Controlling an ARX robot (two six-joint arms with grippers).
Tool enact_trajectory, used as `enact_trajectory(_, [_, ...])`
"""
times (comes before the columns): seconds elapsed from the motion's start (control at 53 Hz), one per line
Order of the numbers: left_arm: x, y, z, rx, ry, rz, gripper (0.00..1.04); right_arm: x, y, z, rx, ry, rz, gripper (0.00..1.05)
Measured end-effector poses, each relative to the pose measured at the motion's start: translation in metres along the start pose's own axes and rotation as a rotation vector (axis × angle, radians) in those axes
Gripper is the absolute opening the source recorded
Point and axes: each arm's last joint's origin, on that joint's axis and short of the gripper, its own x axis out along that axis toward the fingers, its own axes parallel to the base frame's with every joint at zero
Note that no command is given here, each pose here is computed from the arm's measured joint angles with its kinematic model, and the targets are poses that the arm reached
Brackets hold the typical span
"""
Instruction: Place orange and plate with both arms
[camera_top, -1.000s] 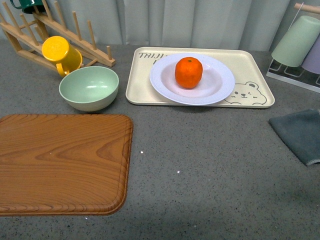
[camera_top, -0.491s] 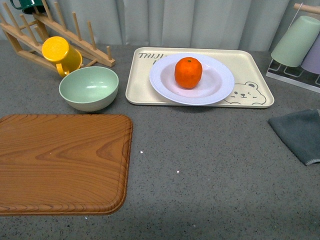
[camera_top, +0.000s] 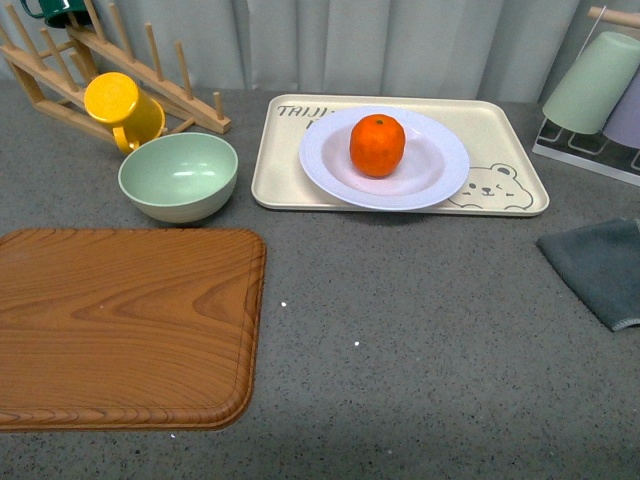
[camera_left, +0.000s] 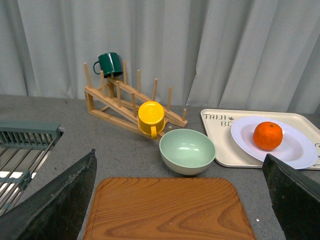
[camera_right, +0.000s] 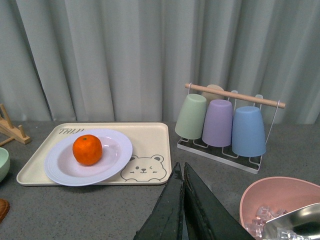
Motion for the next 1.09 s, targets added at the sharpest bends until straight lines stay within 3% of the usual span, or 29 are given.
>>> enact_trajectory(0.302, [0.0,0.0,0.0,0.0,0.0,0.0,0.98,-0.007,0.0,0.0,0.0,0.0,0.0,0.01])
enact_trajectory(0.491, [0.0,0.0,0.0,0.0,0.0,0.0,0.98,-0.008,0.0,0.0,0.0,-0.003,0.0,0.29])
enact_trajectory(0.623, [0.0,0.0,0.0,0.0,0.0,0.0,0.98,-0.008,0.0,0.0,0.002,-0.003,0.0,0.57])
enact_trajectory(0.774, [0.0,0.0,0.0,0.0,0.0,0.0,0.98,-0.015,0.0,-0.004,0.003,0.031,0.001,0.28])
enact_trajectory(0.943, [0.0,0.0,0.0,0.0,0.0,0.0,0.98,-0.019,0.0,-0.003,0.004,0.005,0.0,0.01])
enact_trajectory(1.094, [0.0,0.0,0.0,0.0,0.0,0.0,0.98,-0.019,0.0,-0.003,0.003,0.006,0.001,0.01])
